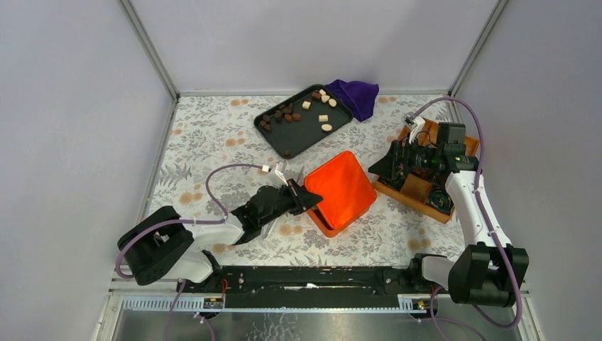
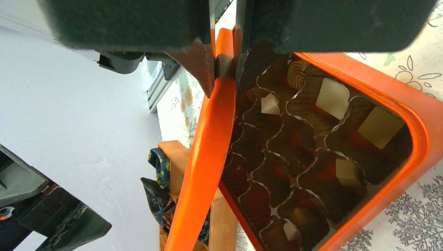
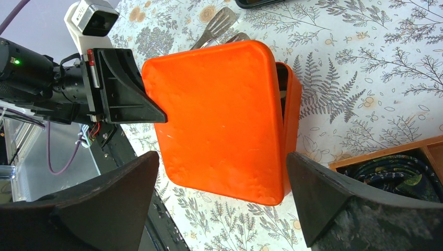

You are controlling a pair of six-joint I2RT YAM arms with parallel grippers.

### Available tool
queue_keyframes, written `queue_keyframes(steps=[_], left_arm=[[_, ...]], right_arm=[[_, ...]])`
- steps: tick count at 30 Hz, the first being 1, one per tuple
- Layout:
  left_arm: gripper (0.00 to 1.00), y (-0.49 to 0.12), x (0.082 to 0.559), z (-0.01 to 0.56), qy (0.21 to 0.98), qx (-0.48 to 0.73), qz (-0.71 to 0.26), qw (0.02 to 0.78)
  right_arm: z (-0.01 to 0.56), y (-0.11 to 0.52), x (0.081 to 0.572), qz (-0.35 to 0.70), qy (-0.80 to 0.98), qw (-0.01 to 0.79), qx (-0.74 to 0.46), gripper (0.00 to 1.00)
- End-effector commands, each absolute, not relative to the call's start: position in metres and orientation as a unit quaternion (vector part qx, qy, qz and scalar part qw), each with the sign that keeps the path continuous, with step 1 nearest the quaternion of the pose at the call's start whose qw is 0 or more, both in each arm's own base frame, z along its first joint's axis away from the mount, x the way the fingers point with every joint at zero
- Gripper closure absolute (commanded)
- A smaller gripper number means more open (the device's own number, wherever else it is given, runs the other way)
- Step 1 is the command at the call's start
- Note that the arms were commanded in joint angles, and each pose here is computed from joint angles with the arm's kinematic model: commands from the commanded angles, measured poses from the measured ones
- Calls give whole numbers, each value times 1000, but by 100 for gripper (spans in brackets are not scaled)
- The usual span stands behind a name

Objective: Pack the chocolate
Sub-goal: Close the box lid on the packing box.

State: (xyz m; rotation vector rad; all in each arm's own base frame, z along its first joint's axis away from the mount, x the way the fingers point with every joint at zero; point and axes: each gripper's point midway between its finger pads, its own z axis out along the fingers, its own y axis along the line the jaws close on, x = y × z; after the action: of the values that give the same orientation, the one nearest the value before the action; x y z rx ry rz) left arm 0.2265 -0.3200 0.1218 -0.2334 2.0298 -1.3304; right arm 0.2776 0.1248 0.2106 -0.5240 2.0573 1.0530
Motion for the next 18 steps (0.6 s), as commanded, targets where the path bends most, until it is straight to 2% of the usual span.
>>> queue_keyframes(steps=[1, 18], left_arm=[[100, -320, 236, 131, 776, -99, -502, 368], [100, -301, 230, 119, 791, -123, -476, 365]], right_arm=[[216, 127, 279, 416, 796, 384, -212, 1], [211, 126, 280, 416, 801, 377, -208, 0]])
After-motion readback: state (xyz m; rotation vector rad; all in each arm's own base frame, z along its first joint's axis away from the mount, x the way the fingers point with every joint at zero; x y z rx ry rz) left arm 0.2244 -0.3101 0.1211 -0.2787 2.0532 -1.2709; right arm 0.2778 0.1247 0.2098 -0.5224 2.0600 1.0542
